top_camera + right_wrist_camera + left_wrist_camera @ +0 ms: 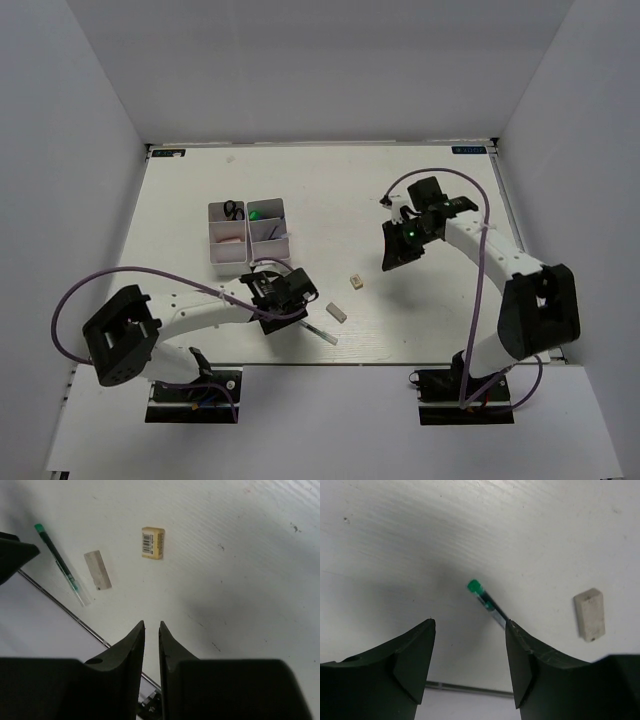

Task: Sort the stationery into containers
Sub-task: Pick up the pen from the corner of the board.

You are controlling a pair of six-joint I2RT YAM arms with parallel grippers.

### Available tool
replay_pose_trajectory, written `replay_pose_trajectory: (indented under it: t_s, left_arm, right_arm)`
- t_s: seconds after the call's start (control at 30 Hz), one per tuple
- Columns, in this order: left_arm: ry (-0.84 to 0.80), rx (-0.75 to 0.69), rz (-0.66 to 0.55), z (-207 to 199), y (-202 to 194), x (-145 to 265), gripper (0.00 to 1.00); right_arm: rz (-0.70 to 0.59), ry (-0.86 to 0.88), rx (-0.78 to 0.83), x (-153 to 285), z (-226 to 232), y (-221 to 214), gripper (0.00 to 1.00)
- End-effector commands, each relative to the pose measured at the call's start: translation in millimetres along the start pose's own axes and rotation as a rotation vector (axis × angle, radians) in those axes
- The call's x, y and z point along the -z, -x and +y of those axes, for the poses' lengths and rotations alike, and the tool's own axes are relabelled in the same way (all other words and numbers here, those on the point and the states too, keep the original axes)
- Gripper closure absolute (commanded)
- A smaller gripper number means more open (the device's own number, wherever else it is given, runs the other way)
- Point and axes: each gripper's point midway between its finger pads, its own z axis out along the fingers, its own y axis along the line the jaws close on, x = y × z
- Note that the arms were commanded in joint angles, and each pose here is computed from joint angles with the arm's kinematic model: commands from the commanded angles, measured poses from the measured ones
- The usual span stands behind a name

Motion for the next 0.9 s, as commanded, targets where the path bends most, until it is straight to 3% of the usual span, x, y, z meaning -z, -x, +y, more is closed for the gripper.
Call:
replay_pose_trajectory:
  t_s: [0.0, 0.37, 0.7, 0.83, 0.87]
  left_arm:
    - [-0.044, 0.132, -0.071, -27, 14, -5, 0.32]
    - [-0.003, 0.150, -0.045, -39, 11, -10, 0.34]
    - [0.155, 0.104, 0.064, -30, -11, -17, 0.37]
    - [0.212, 0.090, 0.113, -28, -23, -22, 0.41]
    - [0.214, 0.086, 0.122, -28, -25, -23, 0.47]
  right_arm:
    - [-0.129, 0.049, 0.026, 16, 11, 16, 0.79]
    - [-0.163, 0.088, -0.048, 19, 1, 10, 0.78]
    - [-0.212, 0.124, -0.093, 30, -1, 14, 0.78]
    - [-0.224, 0.134, -0.108, 34, -2, 14, 0.78]
    - [-0.229, 0.138, -0.109, 36, -1, 14, 0.78]
